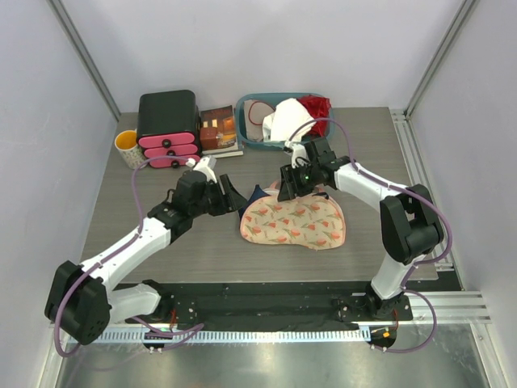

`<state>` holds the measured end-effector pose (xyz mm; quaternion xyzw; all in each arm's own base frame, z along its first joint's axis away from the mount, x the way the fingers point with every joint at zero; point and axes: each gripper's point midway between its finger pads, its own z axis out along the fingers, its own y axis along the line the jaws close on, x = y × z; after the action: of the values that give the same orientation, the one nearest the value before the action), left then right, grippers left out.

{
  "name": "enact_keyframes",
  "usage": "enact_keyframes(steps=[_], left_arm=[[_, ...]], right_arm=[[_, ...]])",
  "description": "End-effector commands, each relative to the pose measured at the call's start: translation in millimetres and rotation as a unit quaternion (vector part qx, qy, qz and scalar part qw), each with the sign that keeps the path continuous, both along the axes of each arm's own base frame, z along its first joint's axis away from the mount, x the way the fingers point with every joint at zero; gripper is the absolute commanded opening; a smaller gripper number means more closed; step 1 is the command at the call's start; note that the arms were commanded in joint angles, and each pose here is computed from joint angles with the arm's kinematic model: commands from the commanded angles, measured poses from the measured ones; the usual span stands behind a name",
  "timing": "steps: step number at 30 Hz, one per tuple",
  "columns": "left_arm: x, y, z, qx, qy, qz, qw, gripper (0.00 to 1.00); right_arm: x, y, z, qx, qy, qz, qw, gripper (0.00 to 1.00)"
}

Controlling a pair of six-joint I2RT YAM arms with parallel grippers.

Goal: Place the bra in the laundry bag and zip it closed
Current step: Open the laundry bag at the center of the board.

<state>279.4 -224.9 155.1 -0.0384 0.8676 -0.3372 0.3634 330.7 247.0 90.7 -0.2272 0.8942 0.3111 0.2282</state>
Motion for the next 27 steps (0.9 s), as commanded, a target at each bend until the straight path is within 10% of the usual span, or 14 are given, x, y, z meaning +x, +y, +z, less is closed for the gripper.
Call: enact_keyframes(steps=[1,10,17,24,27], left_arm=[[-2.7,4.0,3.5,0.007,-0.013,-0.001,1.0,0.58],[-3.0,4.7,0.1,0.013,-0.01,-0.002,1.0,0.58],[0.3,8.4,7.4,0.017,-0.015,0.011,1.0,0.58],[9.5,9.7,10.4,0.027,-0.008,0.029,0.999,0.59],[15.0,6.0,7.5,0.028,-0.002,0.029,0.999,0.58]], right_arm=[[13.4,-6.8,13.5,-0.02,-0.039,-0.017,0.999,0.5],[13.9,-8.2,6.8,-0.04,-0.038,-0.012,0.998,0.48],[-17.5,14.1,22.6,-0.009,-0.018,0.021,1.0,0.01],[-110.7,33.4,61.5,0.044,0.004,0.028,0.999,0.02],[-176.9,33.3,40.7,0.075,0.063,0.044,0.994,0.21]])
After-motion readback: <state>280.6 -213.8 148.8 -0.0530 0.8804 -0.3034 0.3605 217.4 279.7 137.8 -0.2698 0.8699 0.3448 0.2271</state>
